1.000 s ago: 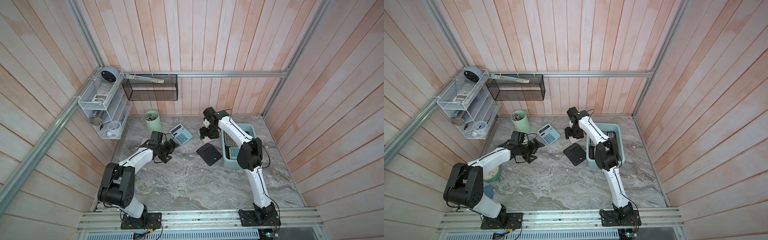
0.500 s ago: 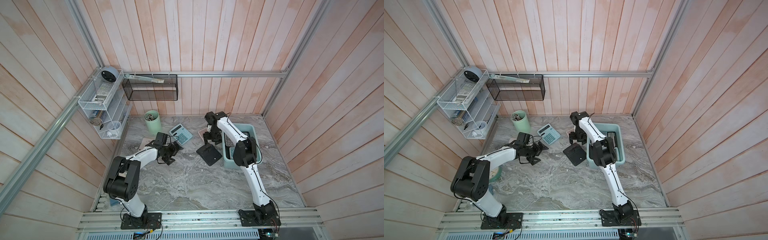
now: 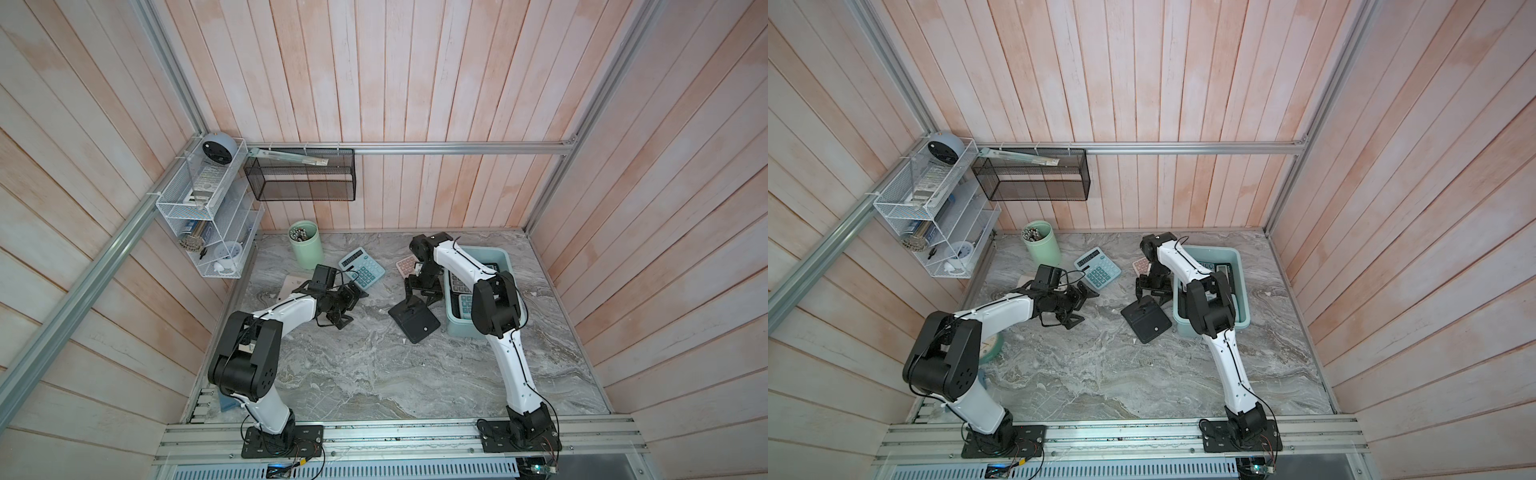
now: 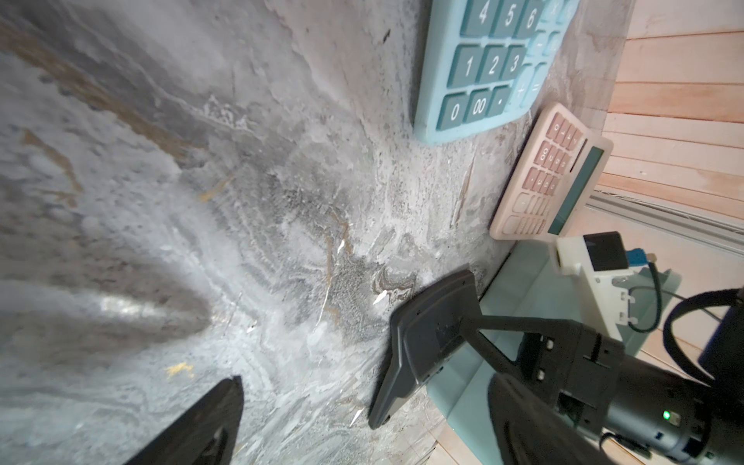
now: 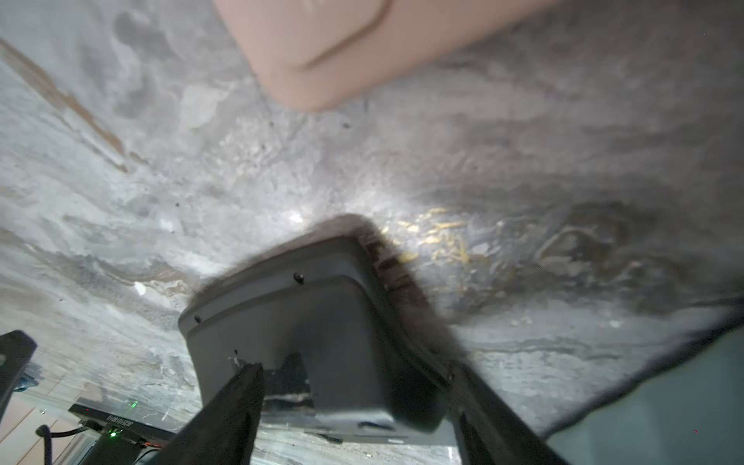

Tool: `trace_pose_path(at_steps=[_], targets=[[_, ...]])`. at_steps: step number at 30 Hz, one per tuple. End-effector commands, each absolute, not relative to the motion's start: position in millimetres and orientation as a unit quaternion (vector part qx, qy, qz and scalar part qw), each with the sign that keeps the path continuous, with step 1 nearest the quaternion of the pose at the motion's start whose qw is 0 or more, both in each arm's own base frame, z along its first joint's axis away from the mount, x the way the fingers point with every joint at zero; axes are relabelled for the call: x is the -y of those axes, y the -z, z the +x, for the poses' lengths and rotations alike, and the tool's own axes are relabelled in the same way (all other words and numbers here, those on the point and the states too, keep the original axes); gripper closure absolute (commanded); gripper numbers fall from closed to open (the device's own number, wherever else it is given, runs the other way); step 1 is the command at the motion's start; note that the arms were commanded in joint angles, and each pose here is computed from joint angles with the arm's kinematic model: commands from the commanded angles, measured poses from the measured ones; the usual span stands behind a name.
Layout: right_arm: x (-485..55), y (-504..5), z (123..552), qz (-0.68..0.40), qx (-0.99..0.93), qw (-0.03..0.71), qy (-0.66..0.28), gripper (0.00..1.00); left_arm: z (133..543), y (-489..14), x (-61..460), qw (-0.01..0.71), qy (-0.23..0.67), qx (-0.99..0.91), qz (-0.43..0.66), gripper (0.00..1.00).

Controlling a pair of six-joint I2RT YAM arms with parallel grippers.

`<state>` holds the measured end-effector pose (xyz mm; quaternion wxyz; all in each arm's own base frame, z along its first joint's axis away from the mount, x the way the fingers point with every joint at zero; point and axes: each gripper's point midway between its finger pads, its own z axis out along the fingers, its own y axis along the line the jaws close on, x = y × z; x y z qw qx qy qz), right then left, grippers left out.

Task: Put the calculator in the storage box
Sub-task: Pick up the calculator at the center of the board.

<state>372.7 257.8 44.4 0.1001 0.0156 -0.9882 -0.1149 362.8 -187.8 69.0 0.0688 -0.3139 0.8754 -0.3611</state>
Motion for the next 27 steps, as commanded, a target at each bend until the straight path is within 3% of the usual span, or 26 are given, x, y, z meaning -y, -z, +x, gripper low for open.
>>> trace_pose_path(at_steps=[1, 14, 27], targets=[[-277, -72, 369, -0.003, 0.983, 0.082, 0.163, 0.22, 355, -66, 191, 0.064, 0.364, -0.873, -0.318, 0.0], [-287, -59, 345, -0.016, 0.975, 0.092, 0.204, 0.22, 343, -62, 217, 0.069, 0.416, -0.85, -0.314, 0.0], [-319, -59, 329, -0.032, 0.963, 0.098, 0.249, 0.22, 339, -56, 222, 0.073, 0.474, -0.813, -0.329, 0.15]])
